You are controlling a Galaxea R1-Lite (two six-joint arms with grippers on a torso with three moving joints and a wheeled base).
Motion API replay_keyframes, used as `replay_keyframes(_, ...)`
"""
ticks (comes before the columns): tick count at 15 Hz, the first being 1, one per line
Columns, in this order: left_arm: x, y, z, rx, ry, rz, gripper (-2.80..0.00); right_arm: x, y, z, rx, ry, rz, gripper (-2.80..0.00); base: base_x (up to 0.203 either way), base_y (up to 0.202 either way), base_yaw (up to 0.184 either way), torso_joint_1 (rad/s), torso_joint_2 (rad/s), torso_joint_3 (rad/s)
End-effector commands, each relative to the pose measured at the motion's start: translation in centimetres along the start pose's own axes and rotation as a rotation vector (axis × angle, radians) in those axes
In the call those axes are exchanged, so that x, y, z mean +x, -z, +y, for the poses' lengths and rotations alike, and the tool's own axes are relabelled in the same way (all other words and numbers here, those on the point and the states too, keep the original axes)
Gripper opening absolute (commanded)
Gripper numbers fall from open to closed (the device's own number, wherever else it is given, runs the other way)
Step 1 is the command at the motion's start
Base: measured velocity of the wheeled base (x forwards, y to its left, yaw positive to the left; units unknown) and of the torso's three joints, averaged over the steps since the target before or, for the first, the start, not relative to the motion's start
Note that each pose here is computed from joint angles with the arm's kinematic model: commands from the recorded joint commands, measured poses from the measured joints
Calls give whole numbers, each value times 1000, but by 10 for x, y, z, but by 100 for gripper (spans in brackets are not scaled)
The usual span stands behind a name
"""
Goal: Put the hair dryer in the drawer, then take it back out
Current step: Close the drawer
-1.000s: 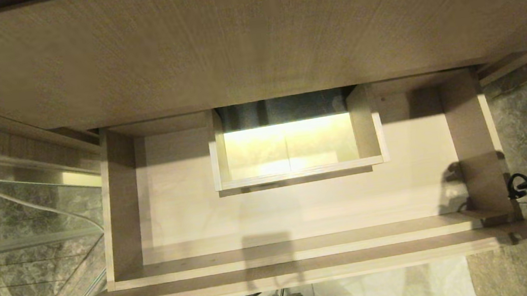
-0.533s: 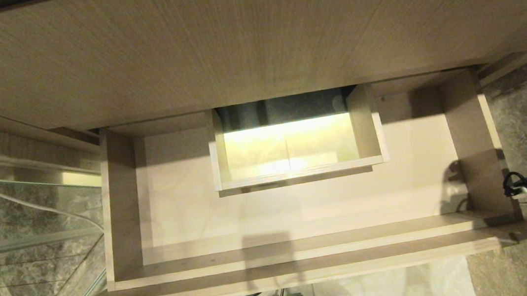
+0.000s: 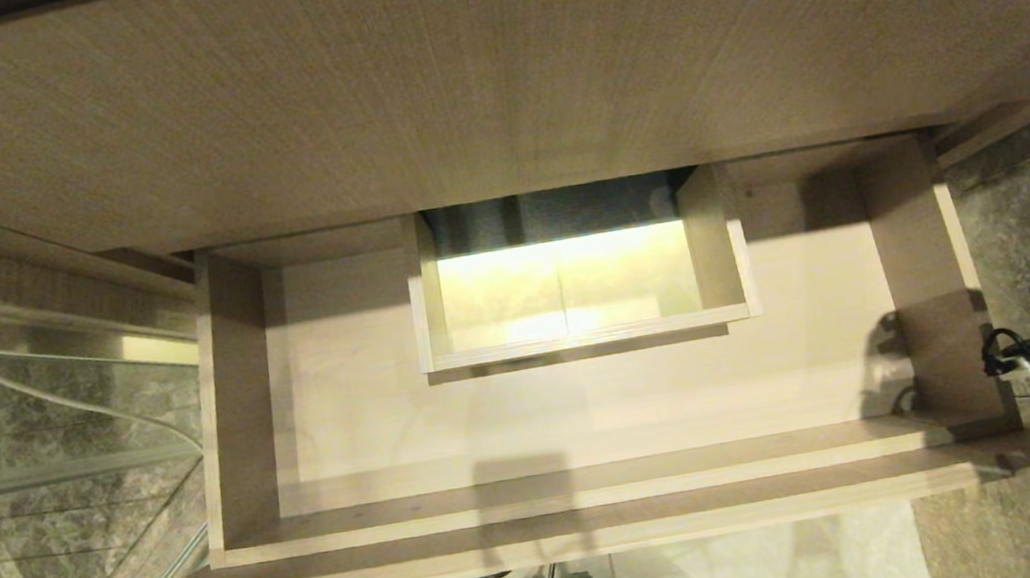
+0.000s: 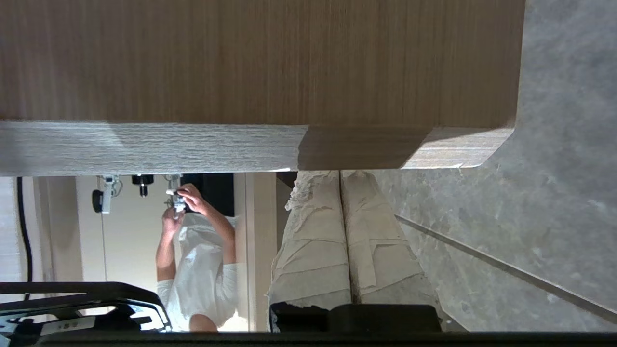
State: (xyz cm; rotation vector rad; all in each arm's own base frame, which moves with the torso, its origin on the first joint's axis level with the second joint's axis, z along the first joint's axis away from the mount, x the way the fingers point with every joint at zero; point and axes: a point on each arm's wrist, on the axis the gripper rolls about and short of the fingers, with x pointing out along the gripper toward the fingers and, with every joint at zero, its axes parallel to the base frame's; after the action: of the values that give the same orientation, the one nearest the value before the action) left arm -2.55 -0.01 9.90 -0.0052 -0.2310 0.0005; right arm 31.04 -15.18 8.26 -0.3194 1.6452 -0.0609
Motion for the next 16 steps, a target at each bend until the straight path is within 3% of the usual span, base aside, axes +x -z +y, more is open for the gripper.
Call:
replay_keyframes(1,1,11,0,-2,-1,38,0,-2,0,-1,13,10,-12,-280,0,0,0,0,0,0)
replay_keyframes(16,1,11,0,-1,-1,38,0,-11,-17,-13,64,119,-176,-280,0,0,0,0,0,0)
